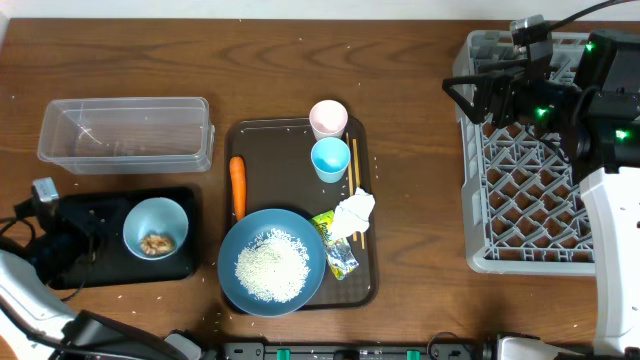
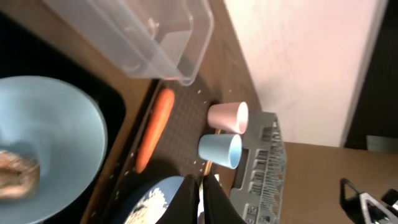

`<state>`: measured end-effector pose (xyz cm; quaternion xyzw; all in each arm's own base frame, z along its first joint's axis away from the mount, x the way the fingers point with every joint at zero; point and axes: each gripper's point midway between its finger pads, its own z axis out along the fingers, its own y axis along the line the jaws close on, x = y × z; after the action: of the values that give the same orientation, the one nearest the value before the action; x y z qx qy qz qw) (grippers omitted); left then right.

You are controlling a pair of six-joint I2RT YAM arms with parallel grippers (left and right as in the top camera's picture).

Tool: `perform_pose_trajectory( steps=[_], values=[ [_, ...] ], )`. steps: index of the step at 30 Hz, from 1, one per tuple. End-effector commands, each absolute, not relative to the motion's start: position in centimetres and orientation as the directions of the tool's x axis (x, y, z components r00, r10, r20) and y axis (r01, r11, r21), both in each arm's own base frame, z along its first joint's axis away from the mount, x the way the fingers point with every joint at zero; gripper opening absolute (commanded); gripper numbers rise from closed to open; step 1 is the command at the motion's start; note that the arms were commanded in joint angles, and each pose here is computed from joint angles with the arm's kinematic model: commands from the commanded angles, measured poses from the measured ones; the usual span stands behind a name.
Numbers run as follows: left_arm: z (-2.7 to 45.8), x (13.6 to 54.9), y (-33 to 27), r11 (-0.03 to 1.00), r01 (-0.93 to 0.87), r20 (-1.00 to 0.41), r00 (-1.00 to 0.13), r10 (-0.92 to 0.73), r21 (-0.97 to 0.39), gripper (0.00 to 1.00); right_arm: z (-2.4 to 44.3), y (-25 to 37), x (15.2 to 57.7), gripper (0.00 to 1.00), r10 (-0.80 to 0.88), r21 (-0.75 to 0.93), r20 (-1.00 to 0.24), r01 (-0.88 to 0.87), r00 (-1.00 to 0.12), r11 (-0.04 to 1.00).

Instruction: Sort waste into correct bins and load items into the dishwasher rack

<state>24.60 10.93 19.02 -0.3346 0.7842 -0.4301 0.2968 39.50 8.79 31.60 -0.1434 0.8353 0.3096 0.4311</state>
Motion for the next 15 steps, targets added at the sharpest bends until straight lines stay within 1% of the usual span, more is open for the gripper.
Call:
perform_pose_trajectory(
  steps=[1, 3, 6, 7, 9, 11, 12, 15],
  values=[
    [19.7, 25.0, 10.8, 0.411, -0.188, -0.226, -0.601, -0.766, -0.892, 0.06, 32.6, 9.1, 39.6, 0.77, 0.032, 0.392, -0.817, -0.515, -0.575, 0.763],
    [19.2, 24.9, 10.7, 0.450, -0.188, -0.249, -0.621, -0.743, -0.873, 0.06, 32.6, 9.1, 39.6, 0.77, 0.032, 0.392, -0.817, -0.515, -0.575, 0.762],
    [17.2, 24.6, 10.3, 0.534, -0.245, -0.247, -0.683, -0.688, -0.809, 0.06, 32.6, 9.1, 39.6, 0.77, 0.032, 0.392, -0.818, -0.515, -0.575, 0.762],
    [16.8, 24.6, 10.0, 0.557, -0.253, -0.246, -0.702, -0.669, -0.791, 0.08, 32.6, 9.1, 39.6, 0.77, 0.032, 0.392, -0.818, -0.515, -0.575, 0.763],
    [16.4, 25.0, 9.1, 0.594, -0.232, -0.257, -0.739, -0.623, -0.770, 0.17, 32.6, 9.1, 39.6, 0.78, 0.032, 0.392, -0.818, -0.515, -0.575, 0.763],
    [16.3, 25.8, 8.1, 0.623, -0.191, -0.278, -0.769, -0.575, -0.759, 0.41, 32.6, 9.1, 39.6, 0.79, 0.032, 0.392, -0.818, -0.515, -0.575, 0.763],
    [16.1, 26.2, 7.7, 0.633, -0.195, -0.273, -0.779, -0.564, -0.749, 0.47, 32.6, 9.1, 39.6, 0.79, 0.032, 0.392, -0.817, -0.515, -0.575, 0.763],
    [14.8, 27.1, 7.2, 0.692, -0.250, -0.244, -0.811, -0.532, -0.678, 0.54, 32.5, 9.1, 39.5, 0.80, 0.032, 0.394, -0.815, -0.514, -0.578, 0.762]
  ],
)
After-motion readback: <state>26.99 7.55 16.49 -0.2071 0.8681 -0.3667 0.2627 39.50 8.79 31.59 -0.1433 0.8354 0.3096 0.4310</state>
